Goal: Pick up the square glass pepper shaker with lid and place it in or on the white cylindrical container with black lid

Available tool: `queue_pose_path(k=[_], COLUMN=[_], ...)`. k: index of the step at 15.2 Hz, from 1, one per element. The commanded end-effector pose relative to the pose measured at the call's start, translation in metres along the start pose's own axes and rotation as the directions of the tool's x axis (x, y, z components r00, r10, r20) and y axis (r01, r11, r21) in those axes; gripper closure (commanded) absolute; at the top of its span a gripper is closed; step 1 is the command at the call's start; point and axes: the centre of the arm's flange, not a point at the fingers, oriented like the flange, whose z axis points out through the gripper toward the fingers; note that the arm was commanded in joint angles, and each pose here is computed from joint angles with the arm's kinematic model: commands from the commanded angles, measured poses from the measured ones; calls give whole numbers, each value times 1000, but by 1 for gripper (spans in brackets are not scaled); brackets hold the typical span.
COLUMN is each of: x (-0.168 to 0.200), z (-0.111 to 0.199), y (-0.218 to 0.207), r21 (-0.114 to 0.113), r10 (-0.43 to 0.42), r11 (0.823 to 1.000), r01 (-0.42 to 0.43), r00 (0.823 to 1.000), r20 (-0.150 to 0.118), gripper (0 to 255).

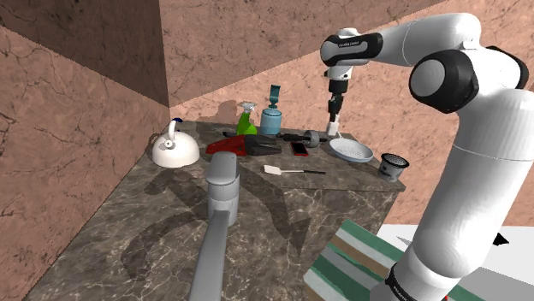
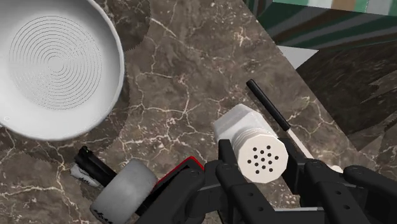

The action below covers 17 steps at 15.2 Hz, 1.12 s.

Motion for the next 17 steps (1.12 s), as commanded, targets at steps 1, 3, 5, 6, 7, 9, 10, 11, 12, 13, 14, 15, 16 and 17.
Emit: queue_pose_path(k=[1, 3, 5, 6, 7, 9, 10, 11, 12, 13, 14, 15, 16, 17], x=[-26, -49, -72, -83, -95, -118, -130, -141, -153, -164, -176, -187, -199, -210], z=[0, 1, 2, 3, 3, 4, 5, 5, 6, 6, 7, 7, 8, 8], y=[15, 28, 40, 47, 53, 66, 72, 79, 85, 91, 98, 104, 111, 117], r21=[0, 0, 0, 0, 0, 0, 0, 0, 0, 0, 0, 0, 0, 0], r10=[-1, -1, -1, -1, -1, -1, -1, -1, -1, -1, -1, -1, -1, -1], r11=[1000, 1000, 1000, 1000, 1000, 1000, 1000, 1000, 1000, 1000, 1000, 1000, 1000, 1000], r01=[1, 1, 1, 1, 1, 1, 1, 1, 1, 1, 1, 1, 1, 1], r00=[1000, 1000, 1000, 1000, 1000, 1000, 1000, 1000, 1000, 1000, 1000, 1000, 1000, 1000], r20=[0, 0, 0, 0, 0, 0, 0, 0, 0, 0, 0, 0, 0, 0], gripper=[255, 255, 255, 255, 255, 255, 255, 255, 255, 255, 255, 255, 255, 255])
